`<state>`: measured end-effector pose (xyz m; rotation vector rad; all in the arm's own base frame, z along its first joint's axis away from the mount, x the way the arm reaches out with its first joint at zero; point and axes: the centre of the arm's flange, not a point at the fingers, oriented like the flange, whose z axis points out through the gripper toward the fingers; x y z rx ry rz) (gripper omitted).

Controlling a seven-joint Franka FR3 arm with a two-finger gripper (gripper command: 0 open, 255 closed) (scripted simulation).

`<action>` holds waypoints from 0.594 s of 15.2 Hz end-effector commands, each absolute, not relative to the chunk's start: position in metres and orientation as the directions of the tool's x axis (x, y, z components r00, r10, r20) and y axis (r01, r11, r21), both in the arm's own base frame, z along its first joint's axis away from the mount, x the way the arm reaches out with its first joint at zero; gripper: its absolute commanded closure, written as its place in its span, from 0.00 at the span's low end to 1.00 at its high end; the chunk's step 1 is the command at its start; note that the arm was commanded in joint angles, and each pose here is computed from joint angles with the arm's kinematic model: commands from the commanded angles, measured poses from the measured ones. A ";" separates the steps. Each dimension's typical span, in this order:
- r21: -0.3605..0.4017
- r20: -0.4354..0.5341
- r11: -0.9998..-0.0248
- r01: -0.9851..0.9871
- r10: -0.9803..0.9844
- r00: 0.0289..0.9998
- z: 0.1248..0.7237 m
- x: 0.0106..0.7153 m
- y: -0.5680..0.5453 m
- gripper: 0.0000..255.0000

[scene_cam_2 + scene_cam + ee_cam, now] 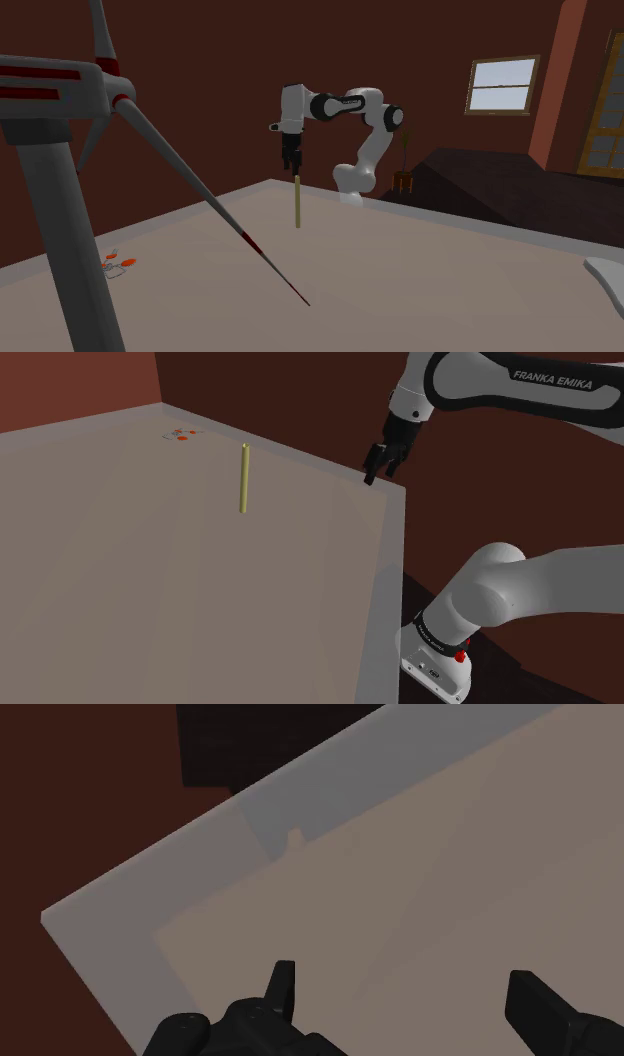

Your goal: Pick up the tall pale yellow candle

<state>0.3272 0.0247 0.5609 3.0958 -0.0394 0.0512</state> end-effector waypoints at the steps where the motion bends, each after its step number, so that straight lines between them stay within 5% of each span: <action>1: 0.045 0.034 -0.999 -0.026 -0.025 0.999 0.561 0.327 0.025 0.00; 9: 0.029 0.012 -1.000 0.002 0.003 1.000 0.585 0.367 0.118 0.00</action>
